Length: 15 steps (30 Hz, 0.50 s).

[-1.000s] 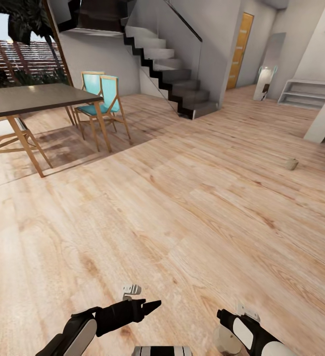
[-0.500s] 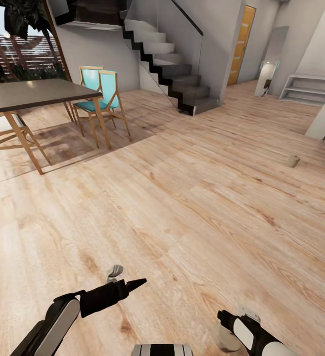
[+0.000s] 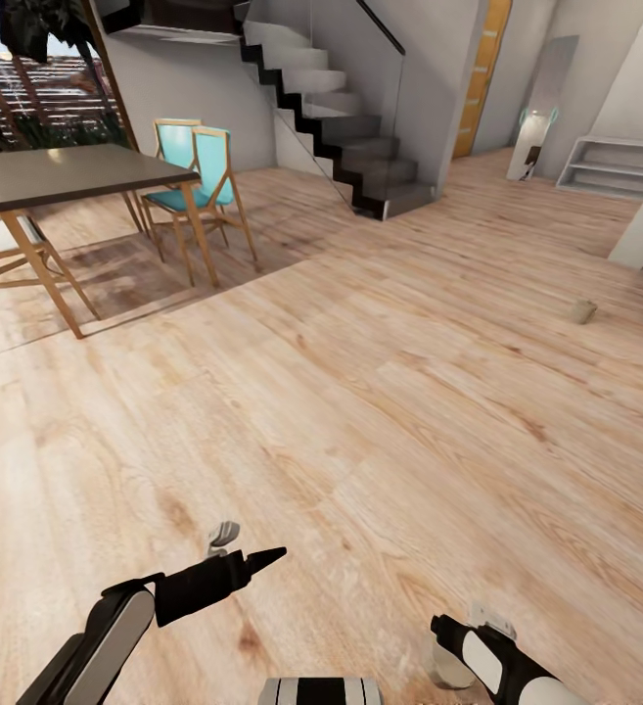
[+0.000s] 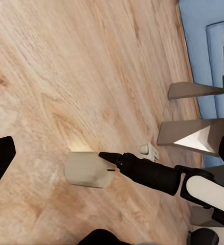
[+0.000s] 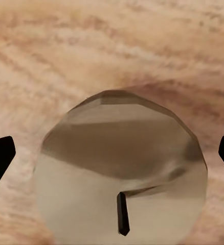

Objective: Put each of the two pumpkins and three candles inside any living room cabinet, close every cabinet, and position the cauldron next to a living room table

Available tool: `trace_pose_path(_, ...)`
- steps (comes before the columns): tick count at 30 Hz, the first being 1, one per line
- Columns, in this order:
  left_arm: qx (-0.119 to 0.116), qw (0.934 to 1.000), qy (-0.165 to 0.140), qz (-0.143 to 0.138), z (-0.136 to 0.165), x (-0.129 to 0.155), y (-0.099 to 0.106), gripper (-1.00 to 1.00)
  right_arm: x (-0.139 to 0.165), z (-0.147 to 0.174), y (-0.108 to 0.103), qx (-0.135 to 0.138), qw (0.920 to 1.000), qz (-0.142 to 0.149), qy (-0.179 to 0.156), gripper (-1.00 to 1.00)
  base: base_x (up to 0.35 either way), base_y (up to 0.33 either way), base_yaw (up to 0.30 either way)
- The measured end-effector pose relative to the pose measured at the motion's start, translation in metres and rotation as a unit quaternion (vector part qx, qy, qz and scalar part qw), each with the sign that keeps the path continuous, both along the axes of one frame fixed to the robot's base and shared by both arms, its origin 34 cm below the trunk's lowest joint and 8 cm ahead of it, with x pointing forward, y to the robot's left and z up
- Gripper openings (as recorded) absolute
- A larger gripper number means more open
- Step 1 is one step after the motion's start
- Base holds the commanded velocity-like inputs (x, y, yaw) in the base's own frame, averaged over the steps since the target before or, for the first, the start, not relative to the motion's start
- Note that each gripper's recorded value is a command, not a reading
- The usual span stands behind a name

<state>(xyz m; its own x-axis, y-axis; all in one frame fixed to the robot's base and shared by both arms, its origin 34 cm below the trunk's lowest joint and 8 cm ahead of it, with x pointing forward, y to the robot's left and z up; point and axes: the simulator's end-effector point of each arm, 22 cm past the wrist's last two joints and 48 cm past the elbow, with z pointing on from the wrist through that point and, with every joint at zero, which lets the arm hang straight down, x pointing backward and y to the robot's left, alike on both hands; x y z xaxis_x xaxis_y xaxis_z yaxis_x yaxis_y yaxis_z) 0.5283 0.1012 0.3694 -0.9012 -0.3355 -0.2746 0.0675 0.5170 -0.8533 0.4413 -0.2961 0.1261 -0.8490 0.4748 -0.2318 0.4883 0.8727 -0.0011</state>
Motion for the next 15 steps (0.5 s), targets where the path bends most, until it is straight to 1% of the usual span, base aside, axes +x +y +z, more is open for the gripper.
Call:
trace_pose_path(3,0.001,1.0000,0.006,0.000,-0.0061,-0.0017,0.0006,1.00,-0.0046,-0.0047,0.0005,0.000,1.0000,0.000,0.006,1.00,0.000,0.000,0.000)
trace_pose_path(15,0.002,1.0000,0.009,0.000,-0.0091,-0.0028,0.0010,1.00,-0.0061,-0.0063,0.0015,0.001,1.0000,0.002,0.008,1.00,0.000,0.000,0.000)
